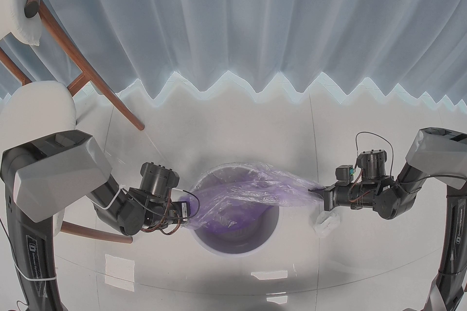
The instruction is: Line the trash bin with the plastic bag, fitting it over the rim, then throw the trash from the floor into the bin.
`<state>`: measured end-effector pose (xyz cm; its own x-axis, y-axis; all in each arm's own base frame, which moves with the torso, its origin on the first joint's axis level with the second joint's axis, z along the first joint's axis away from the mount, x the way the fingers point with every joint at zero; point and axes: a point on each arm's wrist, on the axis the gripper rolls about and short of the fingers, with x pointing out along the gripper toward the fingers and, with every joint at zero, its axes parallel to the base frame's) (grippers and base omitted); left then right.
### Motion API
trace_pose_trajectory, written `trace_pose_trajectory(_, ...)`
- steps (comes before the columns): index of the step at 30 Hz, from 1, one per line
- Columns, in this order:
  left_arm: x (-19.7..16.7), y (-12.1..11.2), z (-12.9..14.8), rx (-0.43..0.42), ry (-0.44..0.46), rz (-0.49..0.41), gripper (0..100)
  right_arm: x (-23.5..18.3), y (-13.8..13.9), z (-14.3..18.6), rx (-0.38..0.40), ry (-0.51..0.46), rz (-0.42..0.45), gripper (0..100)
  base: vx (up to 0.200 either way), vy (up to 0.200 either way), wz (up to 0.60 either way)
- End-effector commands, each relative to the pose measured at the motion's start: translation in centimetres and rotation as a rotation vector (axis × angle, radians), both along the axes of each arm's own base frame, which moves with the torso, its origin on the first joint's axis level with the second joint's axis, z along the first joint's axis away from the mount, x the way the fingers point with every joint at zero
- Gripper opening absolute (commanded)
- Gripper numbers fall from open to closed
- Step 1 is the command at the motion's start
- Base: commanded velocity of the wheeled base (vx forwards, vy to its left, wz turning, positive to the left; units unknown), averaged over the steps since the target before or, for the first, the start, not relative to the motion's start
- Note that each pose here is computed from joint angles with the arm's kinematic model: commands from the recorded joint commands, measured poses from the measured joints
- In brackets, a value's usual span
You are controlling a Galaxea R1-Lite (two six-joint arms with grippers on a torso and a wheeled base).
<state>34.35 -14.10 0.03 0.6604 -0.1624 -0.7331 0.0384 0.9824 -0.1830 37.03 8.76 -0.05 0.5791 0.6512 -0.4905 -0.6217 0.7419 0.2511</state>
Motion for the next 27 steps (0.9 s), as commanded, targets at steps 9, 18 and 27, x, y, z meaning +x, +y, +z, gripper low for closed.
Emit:
trace_pose_trajectory(9, -2.2, 0.9, 0.6, 0.005, -0.018, 0.01, 0, -2.6, -0.8, -1.6, 0.008, -0.047, -0.013, 0, 0.0, 0.0, 0.0)
trace_pose_trajectory(18, -4.8, 2.0, 1.3, 0.008, -0.029, 0.016, 100, -3.8, -1.7, -2.8, 0.028, -0.113, -0.037, 100, 0.0, 0.0, 0.0)
trace_pose_trajectory(27, -10.2, 4.1, 7.3, -0.089, -0.176, 0.037, 100, -7.0, -2.3, 0.5, 0.214, -0.116, -0.143, 100, 0.0, 0.0, 0.0)
